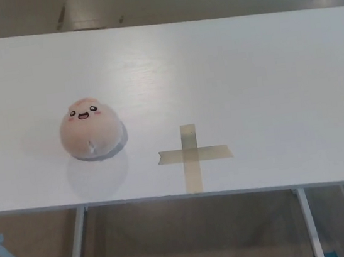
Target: Use the left hand to take the pink dumpling toy on a person's hand and put it on the desk.
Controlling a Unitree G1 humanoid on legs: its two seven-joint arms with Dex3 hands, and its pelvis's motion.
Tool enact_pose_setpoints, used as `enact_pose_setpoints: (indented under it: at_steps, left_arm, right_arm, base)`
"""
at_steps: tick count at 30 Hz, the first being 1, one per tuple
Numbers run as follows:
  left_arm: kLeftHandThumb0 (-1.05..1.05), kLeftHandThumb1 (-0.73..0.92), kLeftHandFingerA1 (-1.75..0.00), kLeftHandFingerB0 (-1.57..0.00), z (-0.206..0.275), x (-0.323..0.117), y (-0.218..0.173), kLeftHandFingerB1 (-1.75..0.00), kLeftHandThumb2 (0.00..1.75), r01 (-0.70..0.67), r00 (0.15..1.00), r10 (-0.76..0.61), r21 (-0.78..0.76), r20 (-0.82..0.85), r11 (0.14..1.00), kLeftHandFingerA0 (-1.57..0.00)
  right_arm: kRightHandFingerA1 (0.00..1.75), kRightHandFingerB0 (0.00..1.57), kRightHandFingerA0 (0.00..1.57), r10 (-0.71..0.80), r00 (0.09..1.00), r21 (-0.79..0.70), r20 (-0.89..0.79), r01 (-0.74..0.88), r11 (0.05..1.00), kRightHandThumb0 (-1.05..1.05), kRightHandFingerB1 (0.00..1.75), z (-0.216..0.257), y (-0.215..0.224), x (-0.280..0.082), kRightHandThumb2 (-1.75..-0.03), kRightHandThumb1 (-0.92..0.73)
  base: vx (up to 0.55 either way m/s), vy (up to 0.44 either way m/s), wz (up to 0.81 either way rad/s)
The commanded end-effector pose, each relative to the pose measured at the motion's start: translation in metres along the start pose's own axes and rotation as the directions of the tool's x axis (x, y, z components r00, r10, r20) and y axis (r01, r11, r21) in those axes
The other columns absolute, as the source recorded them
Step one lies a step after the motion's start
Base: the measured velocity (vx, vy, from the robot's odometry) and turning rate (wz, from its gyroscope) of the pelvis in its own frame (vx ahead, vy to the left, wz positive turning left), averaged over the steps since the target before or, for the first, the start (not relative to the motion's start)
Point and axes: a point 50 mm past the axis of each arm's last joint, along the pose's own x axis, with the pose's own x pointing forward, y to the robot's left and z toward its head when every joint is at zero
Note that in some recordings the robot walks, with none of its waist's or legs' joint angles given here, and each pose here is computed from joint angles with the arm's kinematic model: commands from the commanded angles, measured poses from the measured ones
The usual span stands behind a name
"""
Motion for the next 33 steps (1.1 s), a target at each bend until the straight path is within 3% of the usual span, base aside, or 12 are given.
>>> enact_pose_setpoints:
  at_steps: [1, 2, 3, 15, 18, 24, 25, 26, 27, 29, 30, 33]
  left_arm:
    - [-0.30, 0.60, -0.53, -0.62, -0.069, 0.012, -0.040, -0.43, 0.57, 0.148, 0.965, -0.129, 0.065, -0.228, 0.987, -0.78]
    - [-0.30, 0.60, -0.53, -0.62, -0.069, 0.012, -0.040, -0.43, 0.57, 0.148, 0.965, -0.129, 0.065, -0.228, 0.987, -0.78]
    - [-0.39, 0.53, -0.58, -0.53, -0.079, 0.019, -0.044, -0.51, 0.74, 0.145, 0.954, -0.125, 0.055, -0.272, 0.988, -0.67]
    - [-0.58, 0.71, -0.31, -0.25, -0.129, 0.086, -0.070, -0.29, 0.62, 0.223, 0.810, -0.229, -0.078, -0.539, 0.972, -0.24]
    - [-0.60, 0.71, -0.31, -0.24, -0.135, 0.099, -0.067, -0.29, 0.61, 0.156, 0.791, -0.189, -0.107, -0.582, 0.982, -0.24]
    - [-0.54, 0.70, -0.32, -0.31, -0.155, 0.115, -0.067, -0.31, 0.61, -0.231, 0.684, 0.030, -0.178, -0.729, 0.957, -0.30]
    - [-0.56, 0.55, -0.50, -0.19, -0.158, 0.112, -0.070, -0.43, 0.88, -0.258, 0.672, 0.045, -0.177, -0.739, 0.950, -0.33]
    - [-0.56, 0.55, -0.50, -0.19, -0.159, 0.111, -0.072, -0.43, 0.88, -0.276, 0.663, 0.055, -0.176, -0.746, 0.945, -0.33]
    - [-0.53, 0.71, -0.35, -0.32, -0.163, 0.105, -0.076, -0.32, 0.61, -0.235, 0.644, 0.044, -0.143, -0.763, 0.961, -0.42]
    - [-0.55, 0.75, -0.35, -0.28, -0.166, 0.100, -0.073, -0.31, 0.64, -0.130, 0.631, 0.001, -0.104, -0.776, 0.986, -0.39]
    - [-0.60, 0.66, -0.44, -0.23, -0.167, 0.100, -0.071, -0.41, 0.84, -0.091, 0.620, -0.014, -0.090, -0.784, 0.992, -0.32]
    - [-0.61, 0.67, -0.46, -0.15, -0.168, 0.098, -0.070, -0.39, 0.87, -0.092, 0.618, -0.012, -0.088, -0.786, 0.992, -0.33]
  right_arm:
    - [0.40, 0.43, 0.46, -0.013, 0.997, -0.032, -0.080, 0.010, 0.999, -0.28, 0.39, -0.030, -0.003, -0.008, -0.60, -0.65]
    - [0.40, 0.43, 0.46, -0.013, 0.997, -0.032, -0.080, 0.010, 0.999, -0.28, 0.39, -0.030, -0.003, -0.008, -0.60, -0.65]
    - [0.40, 0.43, 0.46, -0.012, 0.997, -0.031, -0.081, 0.010, 0.999, -0.28, 0.39, -0.030, -0.002, -0.008, -0.60, -0.65]
    - [0.40, 0.43, 0.45, -0.017, 0.996, -0.027, -0.082, 0.015, 1.000, -0.28, 0.39, -0.030, -0.002, -0.008, -0.60, -0.65]
    - [0.40, 0.43, 0.45, -0.014, 0.997, -0.030, -0.080, 0.012, 0.999, -0.28, 0.39, -0.029, -0.001, -0.007, -0.60, -0.65]
    - [0.40, 0.43, 0.45, -0.010, 0.997, -0.025, -0.081, 0.008, 1.000, -0.28, 0.39, -0.030, 0.002, -0.008, -0.60, -0.66]
    - [0.40, 0.43, 0.45, -0.007, 0.997, -0.025, -0.081, 0.005, 1.000, -0.28, 0.39, -0.030, 0.003, -0.008, -0.60, -0.66]
    - [0.40, 0.43, 0.45, -0.005, 0.997, -0.024, -0.081, 0.003, 1.000, -0.28, 0.39, -0.030, 0.003, -0.008, -0.60, -0.66]
    - [0.40, 0.43, 0.45, -0.004, 0.997, -0.020, -0.075, 0.002, 1.000, -0.28, 0.39, -0.027, 0.002, -0.007, -0.60, -0.66]
    - [0.40, 0.43, 0.45, -0.009, 0.998, -0.022, -0.066, 0.008, 1.000, -0.28, 0.39, -0.024, 0.000, -0.006, -0.60, -0.66]
    - [0.40, 0.44, 0.45, -0.013, 0.998, -0.018, -0.060, 0.012, 1.000, -0.28, 0.39, -0.021, -0.002, -0.005, -0.59, -0.66]
    - [0.40, 0.43, 0.45, -0.012, 0.998, -0.017, -0.056, 0.011, 1.000, -0.28, 0.39, -0.020, -0.001, -0.005, -0.60, -0.66]
  base:
    - [0.00, 0.000, 0.00]
    - [0.00, 0.000, 0.00]
    - [0.00, 0.000, 0.00]
    - [0.00, 0.000, 0.00]
    - [0.00, 0.000, 0.00]
    - [0.00, 0.000, 0.00]
    - [0.00, 0.000, 0.00]
    - [0.00, 0.000, 0.00]
    - [0.00, 0.000, 0.00]
    - [0.00, 0.000, 0.00]
    - [0.00, 0.000, 0.00]
    - [0.00, 0.000, 0.00]
